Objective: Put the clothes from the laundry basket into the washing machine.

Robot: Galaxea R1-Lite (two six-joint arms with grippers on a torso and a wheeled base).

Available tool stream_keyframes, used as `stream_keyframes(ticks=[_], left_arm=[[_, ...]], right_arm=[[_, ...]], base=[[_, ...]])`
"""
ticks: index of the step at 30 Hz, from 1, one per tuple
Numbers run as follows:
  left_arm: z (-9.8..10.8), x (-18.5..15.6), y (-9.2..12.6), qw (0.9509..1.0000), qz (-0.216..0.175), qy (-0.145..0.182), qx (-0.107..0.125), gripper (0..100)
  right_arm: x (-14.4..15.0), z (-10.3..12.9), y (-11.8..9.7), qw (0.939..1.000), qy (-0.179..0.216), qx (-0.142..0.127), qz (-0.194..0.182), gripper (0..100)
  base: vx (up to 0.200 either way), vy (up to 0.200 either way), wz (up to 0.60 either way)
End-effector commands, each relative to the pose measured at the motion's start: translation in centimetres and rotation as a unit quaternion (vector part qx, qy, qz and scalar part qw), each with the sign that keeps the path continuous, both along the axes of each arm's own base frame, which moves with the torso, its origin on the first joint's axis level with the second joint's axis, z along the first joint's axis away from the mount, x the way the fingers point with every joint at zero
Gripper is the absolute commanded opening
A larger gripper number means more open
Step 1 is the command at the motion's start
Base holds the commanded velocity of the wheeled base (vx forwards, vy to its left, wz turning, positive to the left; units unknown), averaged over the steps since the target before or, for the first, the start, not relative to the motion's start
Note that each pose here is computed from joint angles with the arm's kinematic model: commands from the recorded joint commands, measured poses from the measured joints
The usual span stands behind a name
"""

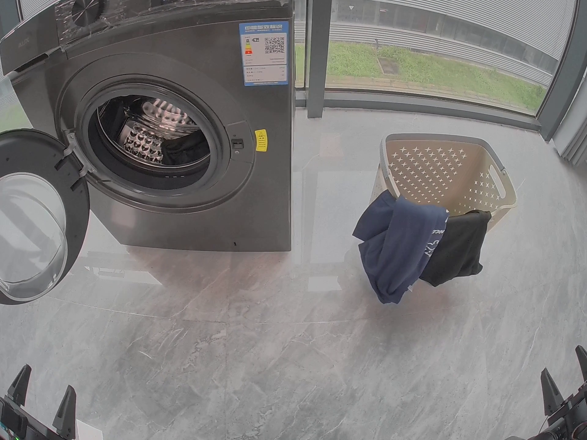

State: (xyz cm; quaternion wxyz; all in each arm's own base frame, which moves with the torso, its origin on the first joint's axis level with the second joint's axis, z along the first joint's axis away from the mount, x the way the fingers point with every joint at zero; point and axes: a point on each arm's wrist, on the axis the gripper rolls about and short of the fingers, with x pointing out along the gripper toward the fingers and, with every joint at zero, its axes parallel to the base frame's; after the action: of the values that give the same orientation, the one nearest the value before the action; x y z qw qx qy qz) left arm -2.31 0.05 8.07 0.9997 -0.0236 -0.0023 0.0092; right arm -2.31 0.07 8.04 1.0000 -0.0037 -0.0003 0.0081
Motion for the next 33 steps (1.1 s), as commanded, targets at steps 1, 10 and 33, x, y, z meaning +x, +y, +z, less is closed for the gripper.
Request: stream_keyframes(ticks=[1, 10, 33], left_arm=[[-0.47, 0.03, 0.00, 1.0000, 0.000, 0.002, -0.001, 100], [-0.47, 0.03, 0.00, 1.0000, 0.001, 0.002, -0.002, 100], [-0.47, 0.03, 0.00, 1.0000, 0.001, 0.002, -0.002, 100]], right_arm=[[0.04, -0.47, 0.00, 1.0000, 0.003, 0.000, 0.000, 100], [0.04, -0.45, 0.00, 1.0000, 0.002, 0.000, 0.000, 100], [0.05, -0.45, 0.00, 1.0000, 0.003, 0.000, 0.000, 100]], base=[[0.000, -0.200, 0.00], [0.000, -0.111, 0.00], [0.000, -0.130, 0.00]])
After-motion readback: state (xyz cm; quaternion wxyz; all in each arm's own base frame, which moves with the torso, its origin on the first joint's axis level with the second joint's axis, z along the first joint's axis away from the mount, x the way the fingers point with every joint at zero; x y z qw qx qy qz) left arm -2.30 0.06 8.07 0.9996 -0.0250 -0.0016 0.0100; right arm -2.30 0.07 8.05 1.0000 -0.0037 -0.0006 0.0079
